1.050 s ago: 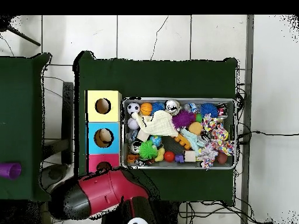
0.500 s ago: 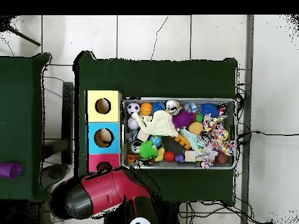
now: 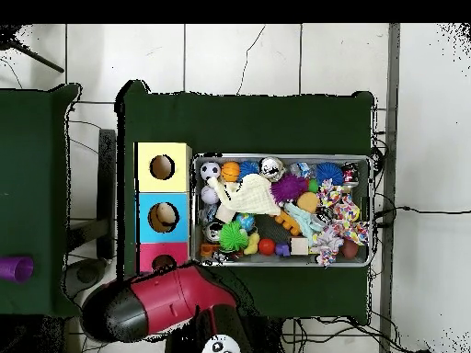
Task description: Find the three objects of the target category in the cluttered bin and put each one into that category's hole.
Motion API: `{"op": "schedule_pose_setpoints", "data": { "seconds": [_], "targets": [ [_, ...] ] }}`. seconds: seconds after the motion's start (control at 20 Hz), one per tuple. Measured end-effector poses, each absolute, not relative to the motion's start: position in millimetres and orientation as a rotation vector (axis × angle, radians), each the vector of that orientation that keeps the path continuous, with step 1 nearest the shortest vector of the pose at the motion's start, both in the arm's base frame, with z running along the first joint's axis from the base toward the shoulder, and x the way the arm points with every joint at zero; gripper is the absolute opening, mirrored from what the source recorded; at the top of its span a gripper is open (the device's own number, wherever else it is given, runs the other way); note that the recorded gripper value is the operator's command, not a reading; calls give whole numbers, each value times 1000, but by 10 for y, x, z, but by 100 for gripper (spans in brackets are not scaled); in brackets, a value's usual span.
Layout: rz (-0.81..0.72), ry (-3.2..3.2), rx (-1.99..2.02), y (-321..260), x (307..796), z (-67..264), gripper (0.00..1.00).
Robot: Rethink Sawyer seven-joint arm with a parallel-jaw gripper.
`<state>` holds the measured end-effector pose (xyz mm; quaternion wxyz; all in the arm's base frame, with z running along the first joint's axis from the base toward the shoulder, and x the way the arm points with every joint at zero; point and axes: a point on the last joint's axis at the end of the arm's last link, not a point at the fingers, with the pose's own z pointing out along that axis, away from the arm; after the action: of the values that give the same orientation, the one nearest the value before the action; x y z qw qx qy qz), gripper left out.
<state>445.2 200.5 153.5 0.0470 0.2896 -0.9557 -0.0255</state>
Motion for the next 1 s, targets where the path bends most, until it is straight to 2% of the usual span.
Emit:
{"op": "schedule_pose_setpoints", "data": {
  "seconds": [0.95, 1.0],
  "targets": [
    [-174, -2900, 879, 2133, 4320, 1040, 100],
    [-182, -2906, 881, 2151, 4315, 1004, 0]
  ]
}}
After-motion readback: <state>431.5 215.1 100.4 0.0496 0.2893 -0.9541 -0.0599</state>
